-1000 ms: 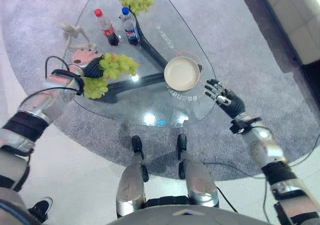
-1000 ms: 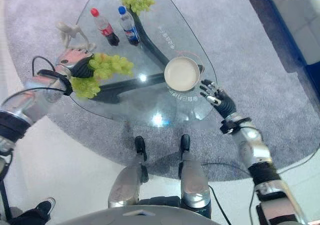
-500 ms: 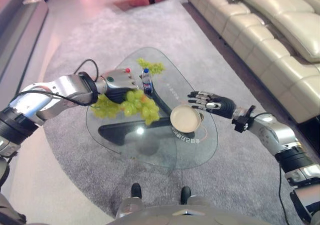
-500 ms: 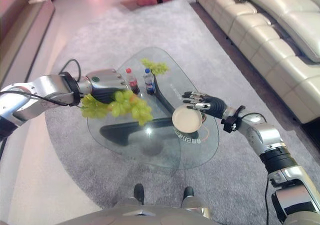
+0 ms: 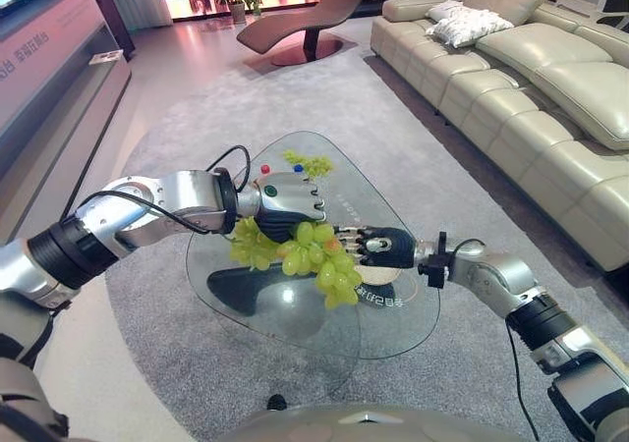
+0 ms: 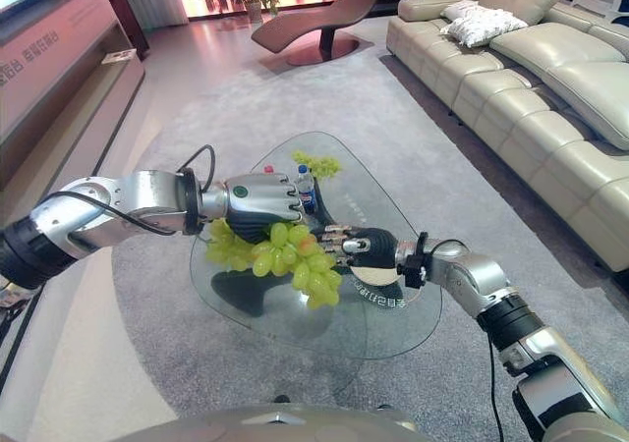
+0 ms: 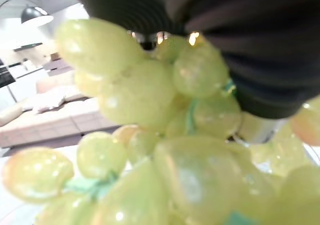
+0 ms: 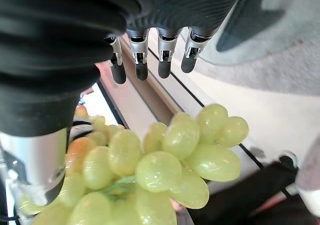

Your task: Pick up fruits into the plate

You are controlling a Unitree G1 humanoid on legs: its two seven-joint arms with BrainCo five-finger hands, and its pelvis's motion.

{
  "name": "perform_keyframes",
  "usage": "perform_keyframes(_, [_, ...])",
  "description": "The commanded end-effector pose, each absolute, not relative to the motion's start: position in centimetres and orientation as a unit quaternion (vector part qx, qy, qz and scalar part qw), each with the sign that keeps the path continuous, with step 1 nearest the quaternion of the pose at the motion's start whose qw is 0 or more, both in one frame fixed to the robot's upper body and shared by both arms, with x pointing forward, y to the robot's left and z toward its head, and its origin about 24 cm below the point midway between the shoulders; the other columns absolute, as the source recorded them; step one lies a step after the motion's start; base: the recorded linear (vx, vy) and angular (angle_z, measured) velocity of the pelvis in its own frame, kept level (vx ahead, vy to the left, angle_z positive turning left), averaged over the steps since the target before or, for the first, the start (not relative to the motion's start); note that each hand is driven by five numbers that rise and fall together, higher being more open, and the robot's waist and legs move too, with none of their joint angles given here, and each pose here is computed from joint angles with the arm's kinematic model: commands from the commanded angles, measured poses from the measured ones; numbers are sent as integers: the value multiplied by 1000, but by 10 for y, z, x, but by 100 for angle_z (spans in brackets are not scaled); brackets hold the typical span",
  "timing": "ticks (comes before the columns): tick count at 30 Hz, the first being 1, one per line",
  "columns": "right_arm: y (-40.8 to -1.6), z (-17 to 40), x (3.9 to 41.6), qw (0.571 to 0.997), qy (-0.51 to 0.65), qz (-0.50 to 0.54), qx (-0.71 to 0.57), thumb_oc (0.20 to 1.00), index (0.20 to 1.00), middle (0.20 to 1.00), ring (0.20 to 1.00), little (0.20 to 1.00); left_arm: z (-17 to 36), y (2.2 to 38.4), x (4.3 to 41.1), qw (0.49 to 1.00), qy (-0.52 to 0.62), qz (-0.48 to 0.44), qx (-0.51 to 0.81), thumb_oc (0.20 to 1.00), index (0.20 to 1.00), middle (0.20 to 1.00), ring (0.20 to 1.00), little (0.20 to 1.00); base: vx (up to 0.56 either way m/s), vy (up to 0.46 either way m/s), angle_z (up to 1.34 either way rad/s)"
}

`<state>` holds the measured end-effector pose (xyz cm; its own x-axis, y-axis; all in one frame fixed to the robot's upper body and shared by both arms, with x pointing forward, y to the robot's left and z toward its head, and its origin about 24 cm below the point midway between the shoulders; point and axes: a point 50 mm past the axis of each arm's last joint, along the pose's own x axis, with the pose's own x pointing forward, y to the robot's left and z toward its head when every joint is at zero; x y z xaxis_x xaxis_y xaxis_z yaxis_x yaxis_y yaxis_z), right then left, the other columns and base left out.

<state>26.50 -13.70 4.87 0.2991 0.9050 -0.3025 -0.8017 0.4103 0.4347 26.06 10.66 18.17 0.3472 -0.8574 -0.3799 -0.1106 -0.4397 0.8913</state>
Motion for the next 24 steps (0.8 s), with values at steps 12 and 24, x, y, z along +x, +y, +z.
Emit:
perform_keyframes(12, [-86,58,228,673,257,672,172,1000,1000,1000,1000,1000,213,88,266,396,-377,-429,719,200,200,200,200,200,0,0,0])
perform_keyframes(24, [-68,56,204,600,287,719,202,1000,1000,1000,1000,1000,205,96,276,399,-343,-414,743,200,200,200,200,200,-3,-1,0])
